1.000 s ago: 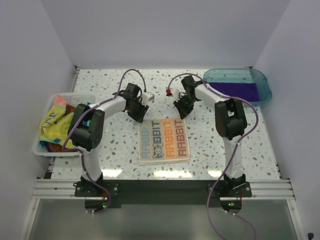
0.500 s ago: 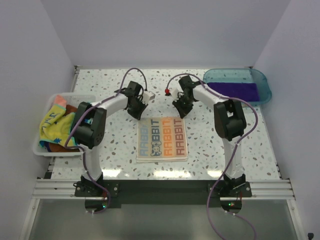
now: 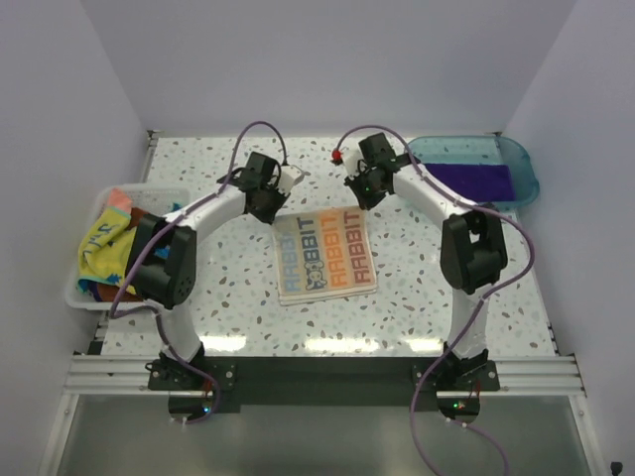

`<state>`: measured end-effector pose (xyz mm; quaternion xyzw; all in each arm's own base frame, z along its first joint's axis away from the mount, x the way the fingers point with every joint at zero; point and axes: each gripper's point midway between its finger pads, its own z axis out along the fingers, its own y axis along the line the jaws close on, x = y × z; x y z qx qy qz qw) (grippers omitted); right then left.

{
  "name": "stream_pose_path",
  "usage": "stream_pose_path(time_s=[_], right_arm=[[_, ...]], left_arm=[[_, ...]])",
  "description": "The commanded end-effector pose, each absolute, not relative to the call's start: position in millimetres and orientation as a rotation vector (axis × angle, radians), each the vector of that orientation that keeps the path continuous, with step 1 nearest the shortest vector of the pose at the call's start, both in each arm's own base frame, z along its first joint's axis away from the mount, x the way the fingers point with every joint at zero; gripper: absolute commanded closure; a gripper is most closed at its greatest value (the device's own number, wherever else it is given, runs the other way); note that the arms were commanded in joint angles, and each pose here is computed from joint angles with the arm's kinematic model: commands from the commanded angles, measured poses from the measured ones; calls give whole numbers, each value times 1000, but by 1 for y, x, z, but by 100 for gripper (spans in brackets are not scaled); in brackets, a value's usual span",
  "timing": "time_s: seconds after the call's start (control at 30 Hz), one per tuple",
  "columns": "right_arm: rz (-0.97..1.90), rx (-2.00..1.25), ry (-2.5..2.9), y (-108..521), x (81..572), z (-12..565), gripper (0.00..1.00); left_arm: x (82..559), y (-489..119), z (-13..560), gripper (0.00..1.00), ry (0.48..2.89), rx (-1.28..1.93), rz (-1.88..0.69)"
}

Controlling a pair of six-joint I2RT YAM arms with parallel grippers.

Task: Fold and stack the towels
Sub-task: Fold the towel

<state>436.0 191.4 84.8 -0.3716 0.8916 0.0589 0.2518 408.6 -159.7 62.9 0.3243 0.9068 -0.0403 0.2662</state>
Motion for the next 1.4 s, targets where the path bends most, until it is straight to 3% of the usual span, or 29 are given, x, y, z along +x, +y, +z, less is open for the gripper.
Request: stream_pose_path(time_s=[0.0,0.43,0.73,1.03,1.37], right_arm=[[55,-907,2392,178,435,113,100],[-70,-696,2436,158,380,130,100],[87,-578,2567,157,322,112,100],[217,-527,2673,157,276,82,100],[223,-496,2661,151,266,93,100]], left_arm=[[404,-142,93,100,2395,772,-28],[337,-161,104,100,2439,568,-147],[280,-179,90,100,2533,487,-263],[260,-177,65,100,2614,458,-306],[258,-178,69,100,2631,445,-308]])
